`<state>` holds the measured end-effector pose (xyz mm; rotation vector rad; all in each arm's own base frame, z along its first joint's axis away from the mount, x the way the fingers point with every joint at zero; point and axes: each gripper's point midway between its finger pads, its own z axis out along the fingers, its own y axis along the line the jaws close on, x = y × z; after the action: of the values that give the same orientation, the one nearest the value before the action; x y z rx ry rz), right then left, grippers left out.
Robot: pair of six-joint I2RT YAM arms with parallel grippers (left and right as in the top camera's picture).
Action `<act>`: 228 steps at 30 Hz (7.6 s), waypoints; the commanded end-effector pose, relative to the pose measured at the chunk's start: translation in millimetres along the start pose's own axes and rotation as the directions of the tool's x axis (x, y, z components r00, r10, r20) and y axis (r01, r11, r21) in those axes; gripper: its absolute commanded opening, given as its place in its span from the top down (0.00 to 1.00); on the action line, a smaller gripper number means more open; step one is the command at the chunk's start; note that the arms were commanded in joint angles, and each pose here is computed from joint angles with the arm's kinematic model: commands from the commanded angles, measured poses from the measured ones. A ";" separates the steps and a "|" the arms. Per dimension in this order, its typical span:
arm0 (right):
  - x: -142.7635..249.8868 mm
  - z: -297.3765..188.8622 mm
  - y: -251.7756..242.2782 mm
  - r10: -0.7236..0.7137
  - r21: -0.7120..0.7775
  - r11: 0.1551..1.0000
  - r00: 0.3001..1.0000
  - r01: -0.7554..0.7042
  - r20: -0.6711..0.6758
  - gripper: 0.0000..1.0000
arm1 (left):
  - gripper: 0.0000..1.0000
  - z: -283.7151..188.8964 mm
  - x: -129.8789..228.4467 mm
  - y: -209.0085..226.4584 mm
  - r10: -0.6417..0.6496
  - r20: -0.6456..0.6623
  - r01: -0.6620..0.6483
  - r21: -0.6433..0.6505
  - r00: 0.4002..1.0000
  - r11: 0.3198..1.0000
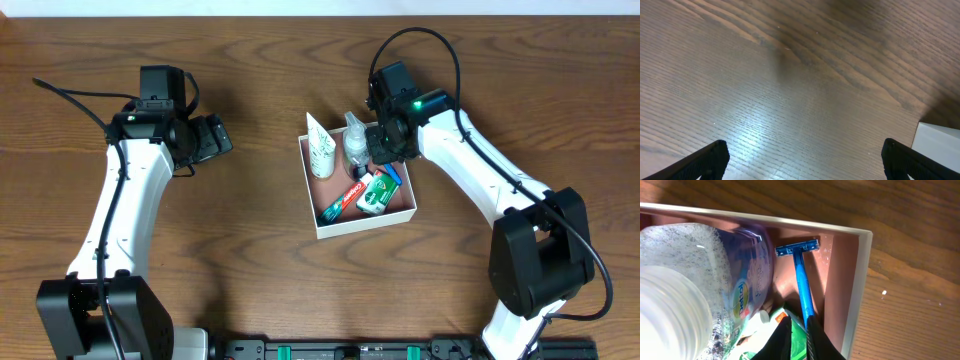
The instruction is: Pack container
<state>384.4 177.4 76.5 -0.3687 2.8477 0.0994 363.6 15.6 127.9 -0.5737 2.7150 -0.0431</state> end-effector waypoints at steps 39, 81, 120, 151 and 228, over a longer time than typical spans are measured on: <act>60.1 -159.2 -259.7 0.570 0.278 0.757 0.806 -0.591 0.161 0.01 | 0.02 -1.5 -1.2 1.1 0.006 0.006 -0.006 0.000 1.000 1.000; 43.6 -155.4 -246.1 0.567 0.166 0.789 0.805 -0.592 0.175 0.01 | 0.02 -1.5 -1.2 1.1 0.005 0.006 -0.005 0.000 1.000 1.000; 43.5 -155.4 -246.2 0.567 0.166 0.789 0.805 -0.592 0.176 0.01 | 0.02 -100.2 77.2 6.3 0.069 0.734 -0.336 0.223 0.676 0.915; 43.6 -155.4 -246.1 0.567 0.166 0.789 0.805 -0.592 0.175 0.01 | 0.02 -161.3 99.9 4.4 -0.017 0.921 -0.468 0.214 0.390 0.857; 43.6 -155.4 -246.3 0.567 0.166 0.789 0.805 -0.592 0.176 0.01 | 0.02 -54.9 111.2 15.2 0.103 0.865 -0.440 0.144 0.491 0.886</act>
<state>368.9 -85.3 203.3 0.5475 2.7179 -0.0667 244.7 -15.5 154.1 -0.0051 1.6696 -0.1320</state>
